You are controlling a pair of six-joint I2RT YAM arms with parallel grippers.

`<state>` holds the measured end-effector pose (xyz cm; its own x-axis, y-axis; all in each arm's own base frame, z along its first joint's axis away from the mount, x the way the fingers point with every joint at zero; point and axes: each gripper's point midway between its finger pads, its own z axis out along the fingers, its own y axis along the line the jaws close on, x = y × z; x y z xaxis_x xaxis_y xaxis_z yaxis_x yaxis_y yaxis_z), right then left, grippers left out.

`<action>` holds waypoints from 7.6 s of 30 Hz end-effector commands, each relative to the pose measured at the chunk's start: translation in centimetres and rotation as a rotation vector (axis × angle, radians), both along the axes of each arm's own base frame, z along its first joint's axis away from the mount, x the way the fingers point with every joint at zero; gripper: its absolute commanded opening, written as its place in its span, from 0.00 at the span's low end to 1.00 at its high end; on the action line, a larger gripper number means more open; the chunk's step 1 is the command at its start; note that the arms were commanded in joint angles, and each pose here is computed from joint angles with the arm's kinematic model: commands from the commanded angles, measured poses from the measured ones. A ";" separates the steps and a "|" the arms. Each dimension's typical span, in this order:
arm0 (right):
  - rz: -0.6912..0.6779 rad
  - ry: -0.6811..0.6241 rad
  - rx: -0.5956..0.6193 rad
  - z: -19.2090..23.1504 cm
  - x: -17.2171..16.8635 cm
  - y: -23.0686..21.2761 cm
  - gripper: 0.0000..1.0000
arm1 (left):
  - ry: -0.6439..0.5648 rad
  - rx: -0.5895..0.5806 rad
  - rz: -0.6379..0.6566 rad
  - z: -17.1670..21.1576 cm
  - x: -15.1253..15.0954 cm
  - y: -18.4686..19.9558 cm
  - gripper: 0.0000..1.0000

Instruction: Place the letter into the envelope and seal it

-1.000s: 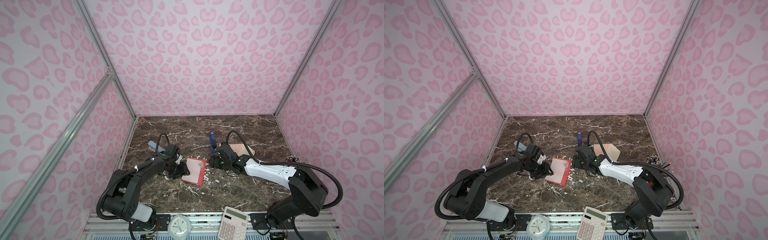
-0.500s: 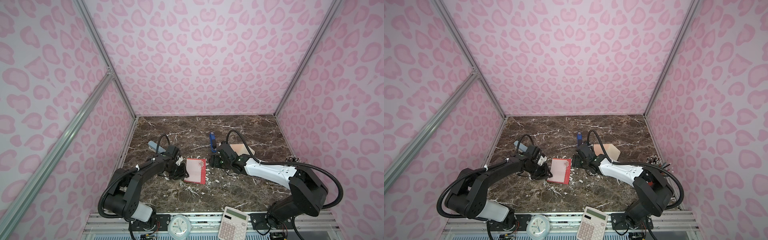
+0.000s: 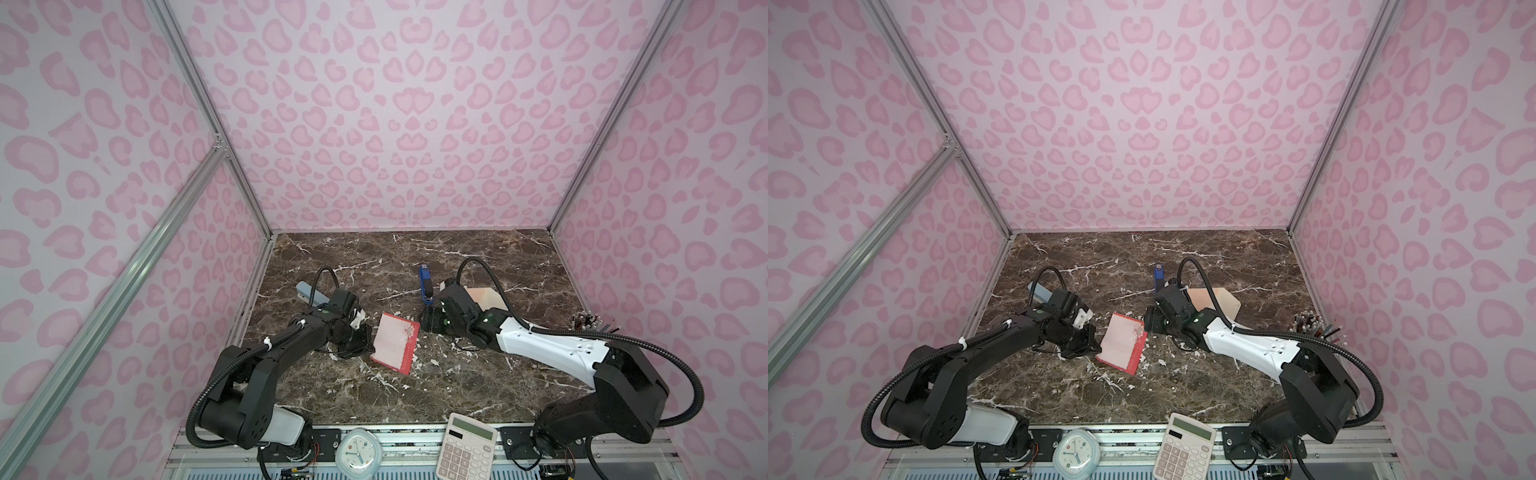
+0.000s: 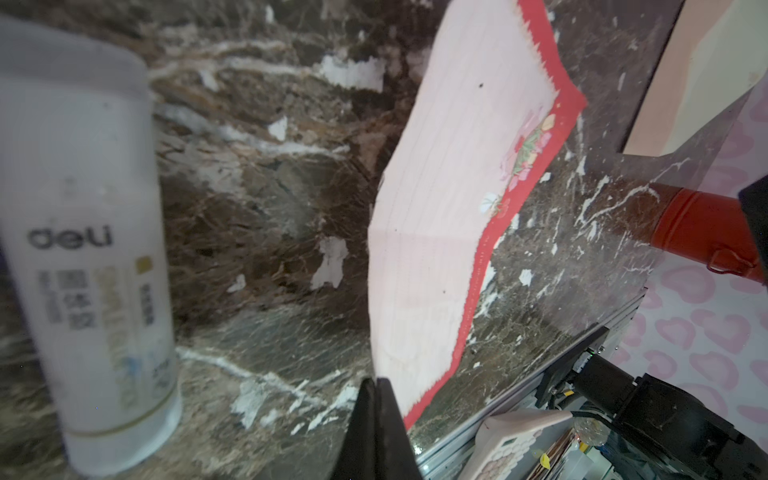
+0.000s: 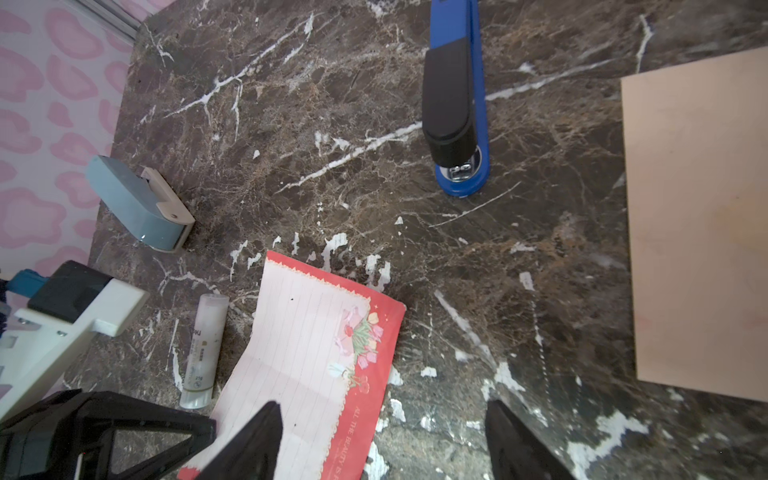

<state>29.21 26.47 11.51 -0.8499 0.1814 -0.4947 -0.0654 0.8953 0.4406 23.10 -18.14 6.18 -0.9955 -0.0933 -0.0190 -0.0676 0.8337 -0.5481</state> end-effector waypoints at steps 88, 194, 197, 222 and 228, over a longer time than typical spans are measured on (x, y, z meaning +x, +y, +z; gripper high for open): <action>-0.083 -0.140 0.668 17.9 8.3 0.9 0.00 | -0.691 -0.345 0.398 26.5 13.1 3.1 0.65; 0.447 -0.206 0.515 16.0 -0.9 1.8 0.00 | -0.437 -0.755 -0.302 21.7 3.1 -11.2 0.66; 0.456 -0.205 0.522 16.1 -1.0 2.1 0.00 | -0.439 -0.757 -0.300 21.7 3.2 -11.2 0.64; 0.461 -0.206 0.538 16.1 -1.3 2.6 0.00 | -0.429 -0.800 -0.316 22.2 2.8 -11.4 0.30; 0.459 -0.211 0.527 16.0 -1.3 2.4 0.03 | -0.440 -0.771 -0.309 21.9 2.9 -11.2 0.17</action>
<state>27.72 28.88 27.26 -0.8103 0.0818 -0.5803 -0.4958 0.4321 0.7533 25.97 -29.39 27.48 -0.9179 0.0300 -0.3957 0.3944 0.1788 -0.9014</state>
